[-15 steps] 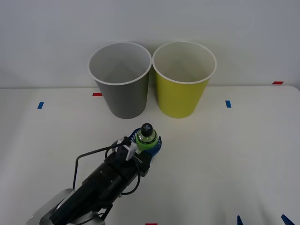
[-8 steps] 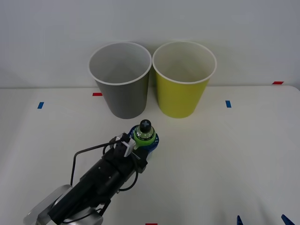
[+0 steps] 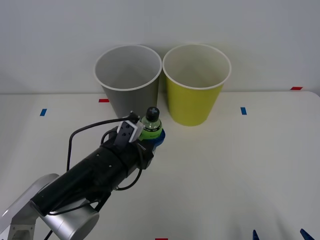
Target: Put cans in the gray bin and PET bottles in the light green bin.
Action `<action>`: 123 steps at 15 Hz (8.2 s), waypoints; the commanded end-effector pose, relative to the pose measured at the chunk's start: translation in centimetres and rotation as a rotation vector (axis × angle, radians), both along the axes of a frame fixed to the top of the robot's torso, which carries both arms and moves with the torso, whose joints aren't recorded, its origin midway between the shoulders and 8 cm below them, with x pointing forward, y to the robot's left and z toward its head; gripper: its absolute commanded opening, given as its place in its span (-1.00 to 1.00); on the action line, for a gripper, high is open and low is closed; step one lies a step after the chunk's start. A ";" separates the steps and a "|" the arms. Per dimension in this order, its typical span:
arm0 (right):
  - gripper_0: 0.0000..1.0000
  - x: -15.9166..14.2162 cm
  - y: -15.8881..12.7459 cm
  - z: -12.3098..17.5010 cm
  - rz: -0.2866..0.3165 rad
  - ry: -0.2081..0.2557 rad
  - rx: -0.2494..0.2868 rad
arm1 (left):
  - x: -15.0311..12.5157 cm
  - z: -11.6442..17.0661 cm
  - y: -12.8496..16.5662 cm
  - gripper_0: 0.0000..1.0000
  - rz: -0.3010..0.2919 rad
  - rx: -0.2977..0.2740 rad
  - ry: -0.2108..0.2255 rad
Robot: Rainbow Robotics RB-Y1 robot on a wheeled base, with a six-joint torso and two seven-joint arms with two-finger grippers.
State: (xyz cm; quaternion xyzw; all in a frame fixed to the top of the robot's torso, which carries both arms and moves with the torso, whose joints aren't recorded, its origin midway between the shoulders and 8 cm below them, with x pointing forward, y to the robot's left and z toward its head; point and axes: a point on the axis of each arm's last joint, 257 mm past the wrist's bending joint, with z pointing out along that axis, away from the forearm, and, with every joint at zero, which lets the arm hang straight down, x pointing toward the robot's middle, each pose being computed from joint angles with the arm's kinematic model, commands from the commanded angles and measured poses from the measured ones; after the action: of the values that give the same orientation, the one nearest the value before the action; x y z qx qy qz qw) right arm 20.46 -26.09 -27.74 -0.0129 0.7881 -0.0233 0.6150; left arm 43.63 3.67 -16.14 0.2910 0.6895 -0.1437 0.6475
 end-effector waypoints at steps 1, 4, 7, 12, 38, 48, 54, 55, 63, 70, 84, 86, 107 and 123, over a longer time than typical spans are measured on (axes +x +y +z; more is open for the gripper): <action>1.00 0.0 0.0 0.0 0.000 0.000 0.000 | -0.5 3.3 0.9 -1.00 0.028 0.007 0.026; 1.00 0.0 0.0 0.0 0.000 0.000 0.000 | -1.5 6.2 0.9 -1.00 0.065 -0.047 0.061; 1.00 0.0 0.0 0.0 0.000 0.000 0.000 | -1.8 8.9 1.3 -1.00 0.105 -0.035 0.062; 1.00 0.0 0.0 0.0 0.000 0.000 0.000 | 0.1 13.9 1.0 -1.00 0.142 0.020 0.026; 1.00 0.0 0.0 0.0 0.000 0.000 0.000 | 13.1 25.7 -15.6 -1.00 0.038 -0.066 -0.008; 1.00 0.0 0.0 0.0 0.000 0.000 0.000 | 17.2 23.5 -16.2 -1.00 0.020 -0.041 -0.102; 1.00 0.0 0.0 0.0 0.000 0.000 0.000 | 17.0 23.4 -16.6 1.00 0.015 -0.047 -0.094; 1.00 0.0 0.0 0.0 0.000 0.000 0.000 | 17.0 23.4 -16.5 1.00 0.017 -0.047 -0.094; 1.00 0.0 0.0 0.0 0.000 0.000 0.000 | 15.4 21.3 -11.0 1.00 0.010 -0.078 -0.092; 1.00 0.0 0.0 0.0 0.000 0.000 0.000 | 7.5 18.8 -0.7 1.00 0.150 0.041 -0.134; 1.00 0.0 0.0 0.0 0.000 0.000 0.000 | -2.8 7.4 11.7 1.00 0.293 0.061 -0.042; 1.00 0.0 0.0 0.0 0.000 0.000 0.000 | -3.3 5.9 14.2 1.00 0.344 0.106 -0.025; 1.00 0.0 0.0 0.0 0.000 0.000 0.000 | -15.5 -10.4 24.7 1.00 0.509 -0.156 0.011; 1.00 0.0 0.0 0.0 0.000 0.000 0.000 | -22.4 -16.1 26.1 1.00 0.594 -0.088 0.185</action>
State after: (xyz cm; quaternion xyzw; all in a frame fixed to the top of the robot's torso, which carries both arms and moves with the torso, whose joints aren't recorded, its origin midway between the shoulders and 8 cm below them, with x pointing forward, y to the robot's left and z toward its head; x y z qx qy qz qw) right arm 20.46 -26.09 -27.74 -0.0129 0.7881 -0.0233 0.6150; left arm 21.19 29.73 -32.21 0.0370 0.7937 -0.0042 0.6072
